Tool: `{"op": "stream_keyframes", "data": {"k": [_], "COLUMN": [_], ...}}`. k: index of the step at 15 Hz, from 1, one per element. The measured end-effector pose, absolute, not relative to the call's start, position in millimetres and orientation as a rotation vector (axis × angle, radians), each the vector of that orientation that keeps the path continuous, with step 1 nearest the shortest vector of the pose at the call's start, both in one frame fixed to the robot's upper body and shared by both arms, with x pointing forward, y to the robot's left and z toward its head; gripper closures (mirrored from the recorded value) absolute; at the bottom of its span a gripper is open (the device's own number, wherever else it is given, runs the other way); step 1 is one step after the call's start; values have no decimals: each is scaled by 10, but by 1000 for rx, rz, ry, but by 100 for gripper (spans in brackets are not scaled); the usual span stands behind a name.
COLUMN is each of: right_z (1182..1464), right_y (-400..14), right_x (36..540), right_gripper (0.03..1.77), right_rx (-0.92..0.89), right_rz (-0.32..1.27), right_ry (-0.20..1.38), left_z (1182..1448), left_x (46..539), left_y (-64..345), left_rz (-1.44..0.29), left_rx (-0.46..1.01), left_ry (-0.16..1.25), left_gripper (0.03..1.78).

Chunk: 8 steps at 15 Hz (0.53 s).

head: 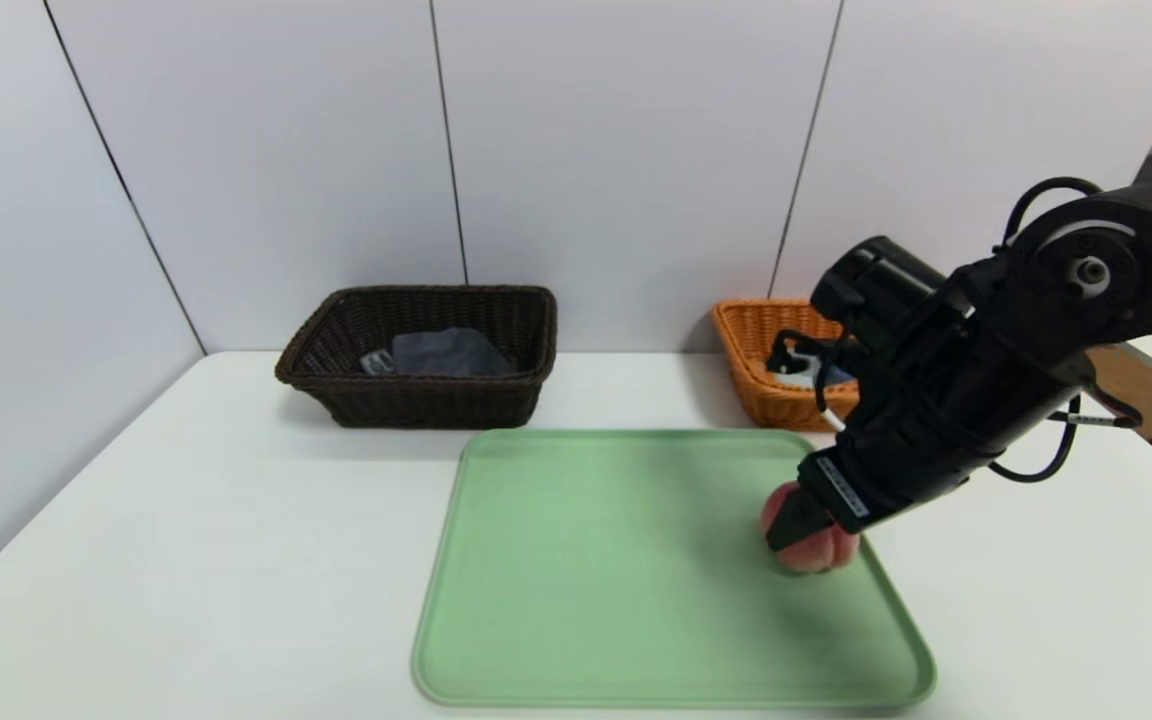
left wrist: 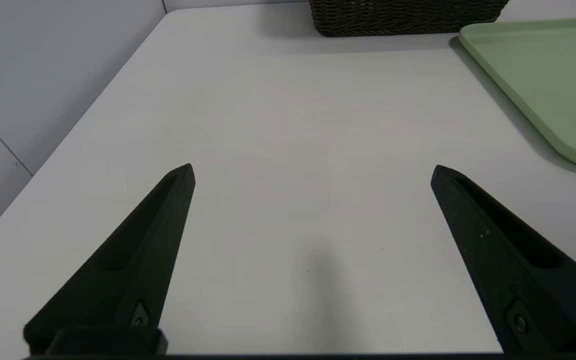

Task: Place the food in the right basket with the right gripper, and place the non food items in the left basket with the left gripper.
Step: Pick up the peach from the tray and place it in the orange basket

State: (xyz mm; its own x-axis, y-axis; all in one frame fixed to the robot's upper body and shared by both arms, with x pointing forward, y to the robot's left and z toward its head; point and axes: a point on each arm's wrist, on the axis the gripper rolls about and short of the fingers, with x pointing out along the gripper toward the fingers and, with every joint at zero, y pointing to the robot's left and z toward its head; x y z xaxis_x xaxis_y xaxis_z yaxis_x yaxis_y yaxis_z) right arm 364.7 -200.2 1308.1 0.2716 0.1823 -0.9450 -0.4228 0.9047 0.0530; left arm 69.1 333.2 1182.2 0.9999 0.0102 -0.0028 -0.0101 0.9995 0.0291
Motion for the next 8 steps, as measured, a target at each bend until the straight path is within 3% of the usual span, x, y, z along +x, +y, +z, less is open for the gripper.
{"op": "stream_keyframes", "data": {"k": [8], "right_z": [12830], "right_y": [-1936], "right_x": [3828], "right_gripper": [10], "right_rx": [-235], "right_rz": [394], "right_ry": [1303], "left_z": [11822], "left_x": [691], "left_y": [3332], "left_rz": [11], "left_rx": [28], "left_ry": [3], "left_gripper": [12]}}
